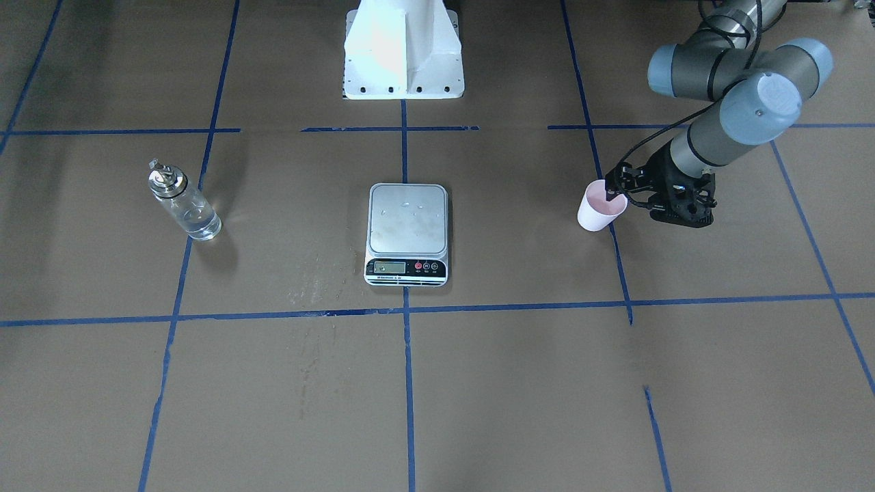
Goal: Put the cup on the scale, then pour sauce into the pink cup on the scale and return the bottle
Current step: 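Reach the left gripper down to the pink cup and grasp it, then carry the pink cup with the left gripper onto the scale and lower it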
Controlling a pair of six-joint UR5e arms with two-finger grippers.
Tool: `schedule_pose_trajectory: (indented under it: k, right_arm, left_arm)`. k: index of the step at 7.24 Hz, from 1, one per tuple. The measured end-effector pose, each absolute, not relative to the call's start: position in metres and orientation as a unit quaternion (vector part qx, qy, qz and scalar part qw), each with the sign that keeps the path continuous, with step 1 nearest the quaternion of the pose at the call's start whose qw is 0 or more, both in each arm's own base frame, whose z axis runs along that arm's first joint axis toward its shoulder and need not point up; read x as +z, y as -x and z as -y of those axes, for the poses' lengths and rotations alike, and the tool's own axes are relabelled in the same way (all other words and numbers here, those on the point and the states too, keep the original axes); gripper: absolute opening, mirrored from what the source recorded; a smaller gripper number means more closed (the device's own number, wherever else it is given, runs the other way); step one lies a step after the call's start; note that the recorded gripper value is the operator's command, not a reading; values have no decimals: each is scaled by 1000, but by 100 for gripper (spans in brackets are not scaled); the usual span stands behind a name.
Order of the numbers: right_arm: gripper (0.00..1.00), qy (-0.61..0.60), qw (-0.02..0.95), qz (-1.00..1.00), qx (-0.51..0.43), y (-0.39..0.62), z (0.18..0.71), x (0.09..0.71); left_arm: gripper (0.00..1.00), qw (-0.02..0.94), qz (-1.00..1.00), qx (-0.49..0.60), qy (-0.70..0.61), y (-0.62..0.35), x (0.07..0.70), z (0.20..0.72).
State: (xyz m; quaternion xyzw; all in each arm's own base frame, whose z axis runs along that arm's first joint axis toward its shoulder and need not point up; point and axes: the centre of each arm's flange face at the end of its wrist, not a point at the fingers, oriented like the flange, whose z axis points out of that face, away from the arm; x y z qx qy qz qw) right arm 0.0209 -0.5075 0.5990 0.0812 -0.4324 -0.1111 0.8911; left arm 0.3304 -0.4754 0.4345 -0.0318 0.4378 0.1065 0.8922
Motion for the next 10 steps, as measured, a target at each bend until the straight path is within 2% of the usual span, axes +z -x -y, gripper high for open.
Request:
schedule_pose_trajectory:
  k: [3, 5, 8, 10]
  right_arm:
    - [100, -81, 891, 434, -111, -21, 505, 600]
    - [100, -83, 890, 434, -112, -21, 504, 598]
    - [100, -102, 880, 448, -121, -18, 506, 587]
    - [100, -109, 877, 451, -124, -17, 507, 584]
  left_arm:
    - [0, 902, -419, 102, 15, -336, 435, 476]
    - [0, 902, -424, 84, 12, -336, 414, 474]
    - [0, 892, -451, -10, 32, -351, 297, 482]
    - [0, 883, -465, -40, 42, -406, 221, 469]
